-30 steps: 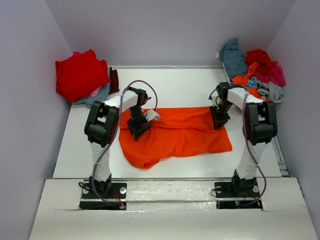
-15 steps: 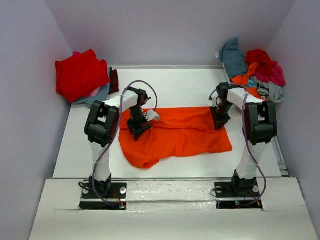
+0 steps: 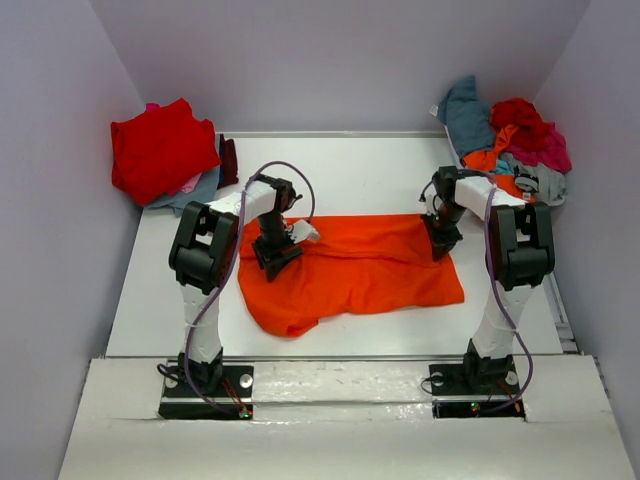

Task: Fold and stack the t-shirts
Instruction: Fold the tshirt

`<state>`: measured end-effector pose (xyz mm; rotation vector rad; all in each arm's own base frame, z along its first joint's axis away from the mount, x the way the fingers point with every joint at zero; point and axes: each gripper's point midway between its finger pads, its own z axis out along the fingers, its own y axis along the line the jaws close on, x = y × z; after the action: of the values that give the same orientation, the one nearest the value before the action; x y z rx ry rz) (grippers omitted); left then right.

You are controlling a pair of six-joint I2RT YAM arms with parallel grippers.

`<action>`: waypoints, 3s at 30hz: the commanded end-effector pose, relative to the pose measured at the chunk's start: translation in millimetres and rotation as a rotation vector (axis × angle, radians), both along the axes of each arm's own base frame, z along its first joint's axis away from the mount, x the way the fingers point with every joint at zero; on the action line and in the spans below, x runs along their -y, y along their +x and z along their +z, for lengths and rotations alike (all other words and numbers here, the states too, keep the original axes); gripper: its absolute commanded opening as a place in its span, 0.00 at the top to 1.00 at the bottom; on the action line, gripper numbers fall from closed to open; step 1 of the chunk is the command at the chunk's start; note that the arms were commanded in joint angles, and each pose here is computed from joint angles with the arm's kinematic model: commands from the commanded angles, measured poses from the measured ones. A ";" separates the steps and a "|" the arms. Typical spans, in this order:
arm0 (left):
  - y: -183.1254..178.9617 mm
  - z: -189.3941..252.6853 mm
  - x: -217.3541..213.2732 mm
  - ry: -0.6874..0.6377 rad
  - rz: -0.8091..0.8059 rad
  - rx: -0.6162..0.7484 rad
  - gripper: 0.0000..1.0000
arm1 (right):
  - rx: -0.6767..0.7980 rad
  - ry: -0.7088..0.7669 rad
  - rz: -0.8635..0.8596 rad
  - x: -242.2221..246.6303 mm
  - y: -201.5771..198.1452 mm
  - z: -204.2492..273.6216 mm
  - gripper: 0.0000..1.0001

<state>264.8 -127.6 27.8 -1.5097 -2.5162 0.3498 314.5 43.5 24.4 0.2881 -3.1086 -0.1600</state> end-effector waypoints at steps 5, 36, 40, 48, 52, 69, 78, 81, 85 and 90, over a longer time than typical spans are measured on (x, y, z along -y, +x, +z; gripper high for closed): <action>-10.9 9.4 -6.8 0.017 -0.033 -0.017 0.36 | 0.071 -0.068 -0.017 8.3 12.0 15.3 0.93; -0.8 15.1 26.7 -0.158 0.017 0.037 0.32 | 0.162 -0.069 -0.029 9.1 57.8 42.8 0.93; -10.0 10.2 30.2 -0.186 0.026 0.006 0.30 | 0.166 -0.072 -0.026 9.6 59.7 44.4 0.93; -25.9 0.9 23.5 -0.188 0.041 -0.029 0.29 | 0.168 -0.081 -0.028 10.8 62.7 45.7 0.93; -28.1 0.3 19.4 -0.185 0.049 -0.033 0.29 | 0.164 -0.110 -0.043 19.0 62.3 43.9 0.93; -16.5 5.2 2.3 -0.166 0.086 -0.033 0.29 | 0.136 -0.133 -0.104 43.9 60.2 36.8 0.93; -12.0 7.3 -0.3 -0.160 0.091 -0.029 0.29 | 0.119 -0.147 -0.112 49.6 57.7 28.9 0.93; -11.4 7.4 -0.2 -0.160 0.089 -0.032 0.30 | 0.119 -0.146 -0.109 49.4 57.7 28.9 0.93; -10.6 7.8 -0.7 -0.155 0.088 -0.032 0.30 | 0.115 -0.143 -0.106 49.0 57.2 28.2 0.93; -9.2 9.4 -0.6 -0.156 0.088 -0.026 0.30 | 0.096 -0.151 -0.108 53.8 52.1 21.8 0.93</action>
<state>253.7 -128.8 29.9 -1.4264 -2.6113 0.5854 367.1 0.2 46.4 0.1485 -3.2125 0.0570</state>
